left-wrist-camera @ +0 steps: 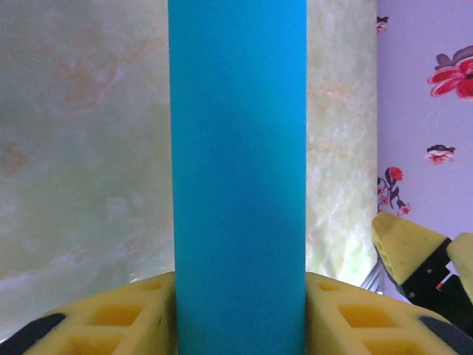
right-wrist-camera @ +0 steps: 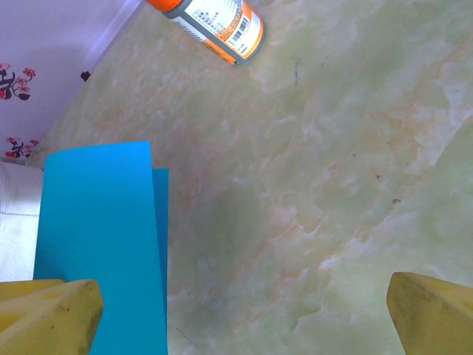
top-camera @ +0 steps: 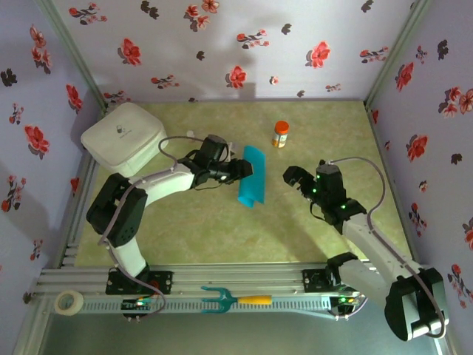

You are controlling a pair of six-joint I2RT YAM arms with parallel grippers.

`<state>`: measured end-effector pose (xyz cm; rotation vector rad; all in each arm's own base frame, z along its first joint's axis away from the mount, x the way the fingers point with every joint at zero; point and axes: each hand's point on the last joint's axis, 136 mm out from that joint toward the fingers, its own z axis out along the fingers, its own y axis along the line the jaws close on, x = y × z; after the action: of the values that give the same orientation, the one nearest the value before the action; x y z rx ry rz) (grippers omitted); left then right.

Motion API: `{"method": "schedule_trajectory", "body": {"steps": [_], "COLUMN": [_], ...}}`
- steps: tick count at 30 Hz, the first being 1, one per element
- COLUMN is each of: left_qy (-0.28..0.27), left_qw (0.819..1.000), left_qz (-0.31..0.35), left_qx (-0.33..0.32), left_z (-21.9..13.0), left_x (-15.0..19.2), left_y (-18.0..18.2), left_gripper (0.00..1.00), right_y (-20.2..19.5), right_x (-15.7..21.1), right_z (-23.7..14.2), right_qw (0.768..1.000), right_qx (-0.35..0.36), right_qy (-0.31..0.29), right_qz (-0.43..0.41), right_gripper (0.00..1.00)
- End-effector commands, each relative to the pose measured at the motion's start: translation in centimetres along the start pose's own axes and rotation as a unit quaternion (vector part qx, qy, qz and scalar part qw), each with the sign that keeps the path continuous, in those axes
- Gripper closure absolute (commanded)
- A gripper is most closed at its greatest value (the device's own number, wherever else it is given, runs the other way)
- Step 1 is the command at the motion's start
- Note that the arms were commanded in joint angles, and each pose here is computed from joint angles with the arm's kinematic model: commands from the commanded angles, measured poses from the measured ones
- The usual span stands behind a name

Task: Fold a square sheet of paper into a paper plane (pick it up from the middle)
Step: Fold the square sheet of paper at the center of the table.

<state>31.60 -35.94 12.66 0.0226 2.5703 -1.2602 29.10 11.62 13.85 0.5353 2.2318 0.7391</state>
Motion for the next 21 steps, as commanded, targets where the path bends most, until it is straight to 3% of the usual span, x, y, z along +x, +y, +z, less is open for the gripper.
{"method": "schedule_trajectory", "body": {"steps": [1,7,13,15,21], "left_qy": [0.010,-0.001,0.002,0.004,0.020], "left_qw": [0.999,0.997,0.998,0.997,0.996], "left_qz": [-0.024,-0.060,-0.041,-0.064,-0.070], "left_qx": [0.021,0.047,0.045,0.035,0.041], "left_z": [0.0,1.0,1.8,2.1,3.4], "left_x": [0.5,0.4,1.9,2.5,3.5], "left_y": [-0.2,-0.2,1.0,2.0,3.1], "left_gripper": [0.56,0.58,0.57,0.58,0.57], "right_y": [2.4,3.0,4.3,3.9,4.1], "right_x": [-1.4,-0.2,-0.5,-0.7,1.1], "right_z": [-0.3,-0.9,-1.2,-1.1,0.2], "right_qw": [0.999,0.998,0.996,0.997,0.993], "right_qx": [-0.036,-0.041,-0.087,-0.073,-0.083], "right_qy": [-0.008,0.041,0.026,0.027,0.085], "right_qz": [-0.030,0.003,-0.021,-0.018,0.004], "right_gripper": [0.01,0.02,0.02,0.02,0.04]}}
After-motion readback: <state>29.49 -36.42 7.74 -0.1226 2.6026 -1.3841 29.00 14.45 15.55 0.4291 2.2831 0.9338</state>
